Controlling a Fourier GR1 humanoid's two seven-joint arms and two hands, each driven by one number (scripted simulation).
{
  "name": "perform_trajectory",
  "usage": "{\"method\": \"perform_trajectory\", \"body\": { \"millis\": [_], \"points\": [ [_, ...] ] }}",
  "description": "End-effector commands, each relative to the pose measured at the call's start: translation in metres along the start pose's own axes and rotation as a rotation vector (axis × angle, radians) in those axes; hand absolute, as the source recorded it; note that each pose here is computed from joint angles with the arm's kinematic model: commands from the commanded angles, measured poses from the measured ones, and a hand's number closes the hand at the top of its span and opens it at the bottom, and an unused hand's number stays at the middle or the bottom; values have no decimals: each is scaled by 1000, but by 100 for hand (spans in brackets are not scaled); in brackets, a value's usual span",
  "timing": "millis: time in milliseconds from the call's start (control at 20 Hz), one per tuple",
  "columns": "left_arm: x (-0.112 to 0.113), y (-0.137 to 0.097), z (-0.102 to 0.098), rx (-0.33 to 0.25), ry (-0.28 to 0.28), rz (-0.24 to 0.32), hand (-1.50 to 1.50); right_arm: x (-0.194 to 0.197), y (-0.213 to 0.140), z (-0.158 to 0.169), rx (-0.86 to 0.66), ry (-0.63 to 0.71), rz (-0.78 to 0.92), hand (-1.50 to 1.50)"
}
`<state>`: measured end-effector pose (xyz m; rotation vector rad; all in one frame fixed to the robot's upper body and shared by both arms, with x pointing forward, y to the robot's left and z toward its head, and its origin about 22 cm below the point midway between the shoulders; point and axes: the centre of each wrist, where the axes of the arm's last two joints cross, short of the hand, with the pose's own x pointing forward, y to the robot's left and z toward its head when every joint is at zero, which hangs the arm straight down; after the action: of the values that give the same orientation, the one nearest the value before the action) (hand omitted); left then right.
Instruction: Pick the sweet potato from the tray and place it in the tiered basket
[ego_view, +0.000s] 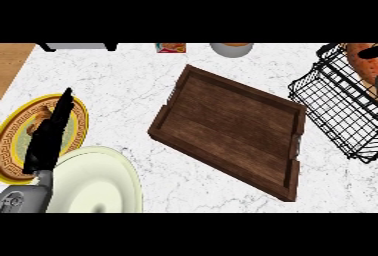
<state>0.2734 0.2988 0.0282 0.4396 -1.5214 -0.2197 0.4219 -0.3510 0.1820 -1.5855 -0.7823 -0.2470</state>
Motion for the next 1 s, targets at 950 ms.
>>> {"method": "perform_trajectory", "body": {
  "millis": [950],
  "points": [
    [-18, 19, 17, 44, 46, -9, 0, -114, -136, 78, -91, 161, -324, -150]
  ]
}}
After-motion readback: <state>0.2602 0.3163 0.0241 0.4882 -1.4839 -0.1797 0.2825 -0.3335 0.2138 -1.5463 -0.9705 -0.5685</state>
